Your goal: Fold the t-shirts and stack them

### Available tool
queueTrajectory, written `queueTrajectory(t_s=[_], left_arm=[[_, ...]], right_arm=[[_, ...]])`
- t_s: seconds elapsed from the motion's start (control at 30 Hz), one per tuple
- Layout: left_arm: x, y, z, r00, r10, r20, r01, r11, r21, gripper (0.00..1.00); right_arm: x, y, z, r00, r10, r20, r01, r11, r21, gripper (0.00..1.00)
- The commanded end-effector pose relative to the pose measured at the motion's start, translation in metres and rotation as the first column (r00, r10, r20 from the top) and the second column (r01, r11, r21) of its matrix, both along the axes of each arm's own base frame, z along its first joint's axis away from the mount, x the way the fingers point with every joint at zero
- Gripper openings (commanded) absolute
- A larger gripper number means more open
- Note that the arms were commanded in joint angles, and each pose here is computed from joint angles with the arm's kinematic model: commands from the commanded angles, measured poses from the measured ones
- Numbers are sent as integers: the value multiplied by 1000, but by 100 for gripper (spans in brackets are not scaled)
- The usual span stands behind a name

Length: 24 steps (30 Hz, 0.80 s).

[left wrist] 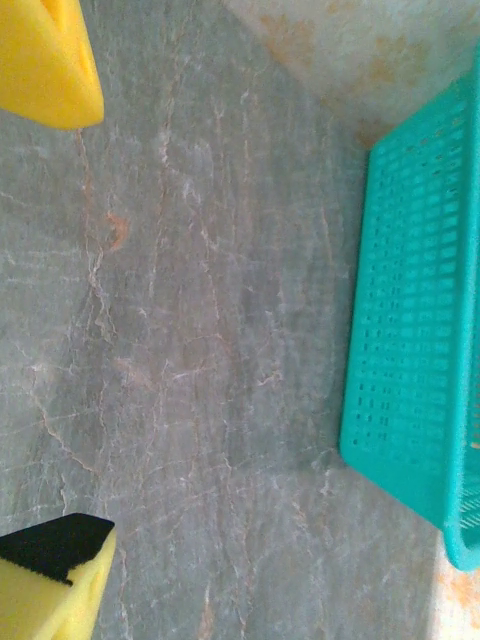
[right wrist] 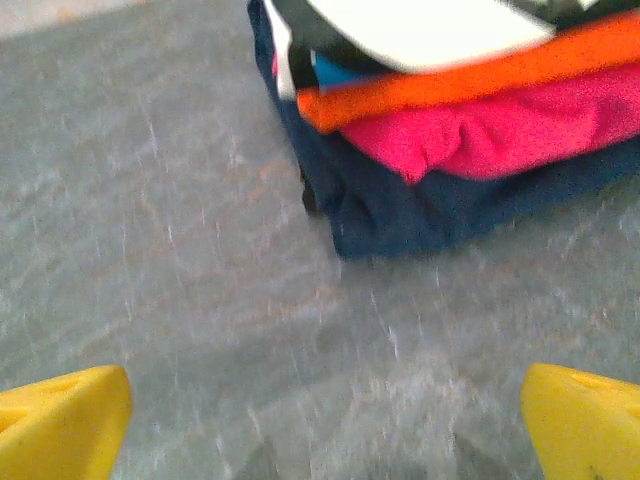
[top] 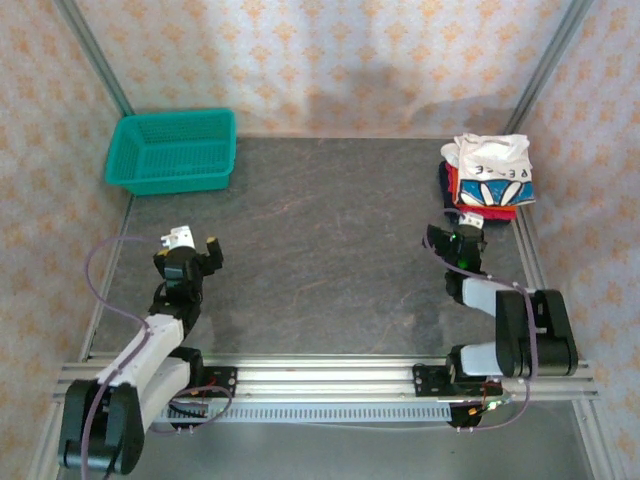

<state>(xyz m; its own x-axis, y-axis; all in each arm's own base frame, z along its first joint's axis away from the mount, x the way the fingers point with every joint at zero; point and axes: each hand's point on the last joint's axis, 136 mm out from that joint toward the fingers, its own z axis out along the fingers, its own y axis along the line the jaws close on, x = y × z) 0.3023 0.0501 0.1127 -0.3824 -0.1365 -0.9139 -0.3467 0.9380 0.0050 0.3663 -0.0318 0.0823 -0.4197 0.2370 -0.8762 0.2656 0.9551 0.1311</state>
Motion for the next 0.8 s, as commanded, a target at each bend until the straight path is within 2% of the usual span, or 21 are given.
queueTrajectory(t_s=[0.0,0.1,0.23,0.33,0.37,0.53,0.77], left_arm=[[27,-7,31,983,-60,171,60,998,5,100],[43,-4,16,987,-64,148,66,998,-10,100],[70,-7,11,988,-98,120,102,995,-20,100],[92,-22,-11,979,-200,39,201,979,-29,100],[93,-28,-14,975,-221,1,221,975,-18,100],[92,-26,-20,984,-177,-6,177,984,24,100],[92,-27,-19,985,-174,-1,174,984,30,100]], right_arm=[[18,-11,24,988,-32,154,35,999,-19,99],[20,-6,15,981,-2,194,6,1000,-18,99],[22,-1,13,985,28,173,-26,1000,-14,99],[25,-1,10,990,35,140,-33,999,-11,99],[26,0,10,989,36,144,-35,999,-10,99],[27,-1,9,991,35,132,-33,999,-13,99],[27,-1,9,991,30,130,-28,999,-18,99]])
